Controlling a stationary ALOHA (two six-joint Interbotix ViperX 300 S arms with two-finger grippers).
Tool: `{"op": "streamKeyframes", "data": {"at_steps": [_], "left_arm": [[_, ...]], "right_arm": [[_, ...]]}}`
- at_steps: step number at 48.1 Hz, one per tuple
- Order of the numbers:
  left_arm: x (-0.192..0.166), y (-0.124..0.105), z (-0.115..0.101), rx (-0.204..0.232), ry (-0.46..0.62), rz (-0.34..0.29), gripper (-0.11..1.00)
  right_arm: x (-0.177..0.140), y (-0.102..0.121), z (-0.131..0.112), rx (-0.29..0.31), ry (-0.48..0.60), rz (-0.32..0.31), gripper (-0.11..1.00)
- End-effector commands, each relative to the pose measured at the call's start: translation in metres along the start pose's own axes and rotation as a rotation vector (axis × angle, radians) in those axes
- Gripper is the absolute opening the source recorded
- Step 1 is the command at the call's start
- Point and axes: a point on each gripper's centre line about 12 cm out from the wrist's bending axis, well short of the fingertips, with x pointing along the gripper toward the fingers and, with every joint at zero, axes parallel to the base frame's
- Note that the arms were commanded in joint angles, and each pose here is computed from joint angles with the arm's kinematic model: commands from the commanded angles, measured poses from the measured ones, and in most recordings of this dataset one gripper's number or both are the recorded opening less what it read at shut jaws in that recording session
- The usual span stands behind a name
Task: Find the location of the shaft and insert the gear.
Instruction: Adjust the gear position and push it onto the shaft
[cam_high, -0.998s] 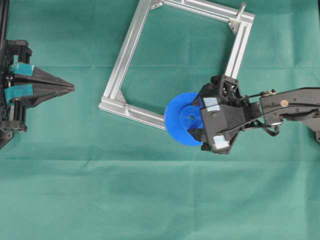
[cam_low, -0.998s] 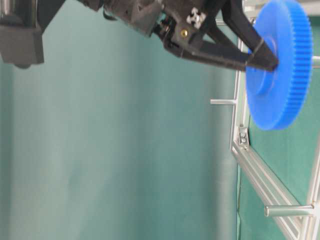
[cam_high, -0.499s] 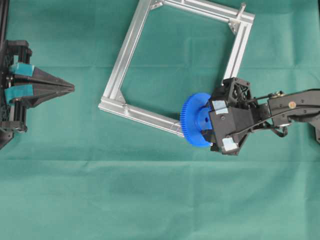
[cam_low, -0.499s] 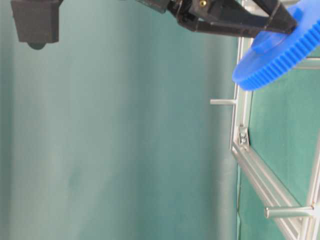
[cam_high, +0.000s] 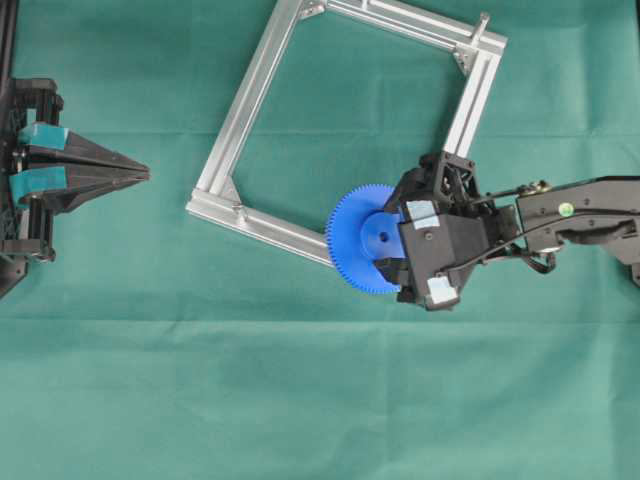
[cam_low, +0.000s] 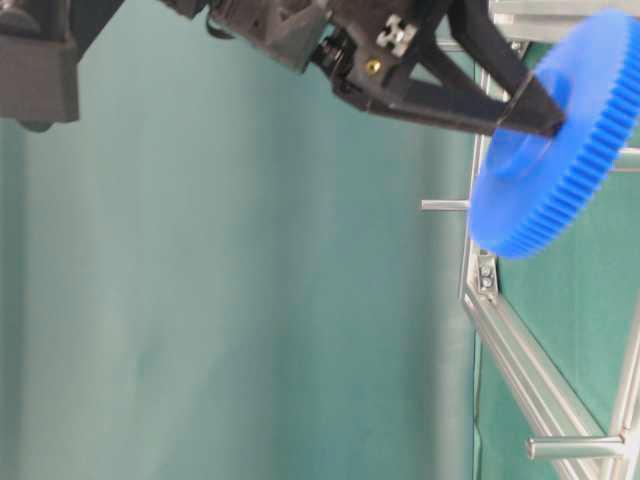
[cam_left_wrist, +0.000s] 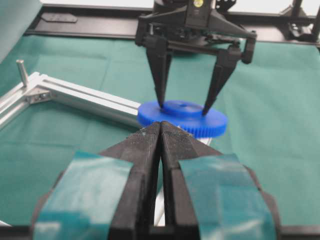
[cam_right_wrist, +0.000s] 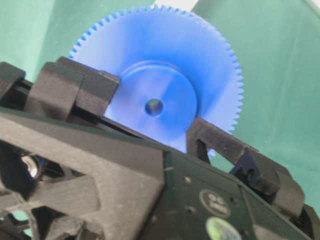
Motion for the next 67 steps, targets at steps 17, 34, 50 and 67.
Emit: {"op": "streamKeyframes", "data": {"at_steps": [17, 34, 50, 67], "left_arm": [[0.001, 0.001, 0.003, 0.000, -0.009, 0.005, 0.02], [0.001, 0.001, 0.004, -0.001, -0.011, 0.006, 0.02], [0.001, 0.001, 0.003, -0.002, -0.009, 0.005, 0.02], [0.002, 0.001, 0.003, -0.001, -0.005, 0.006, 0.02]], "right_arm": [[-0.006, 0.013, 0.018, -0.002, -0.047, 0.029, 0.69], [0.005, 0.018, 0.015, -0.010, -0.017, 0.025, 0.69], [0.005, 0.021, 0.009, -0.014, 0.005, 0.019, 0.69], [0.005, 0.028, 0.002, -0.022, 0.024, 0.029, 0.69]]}}
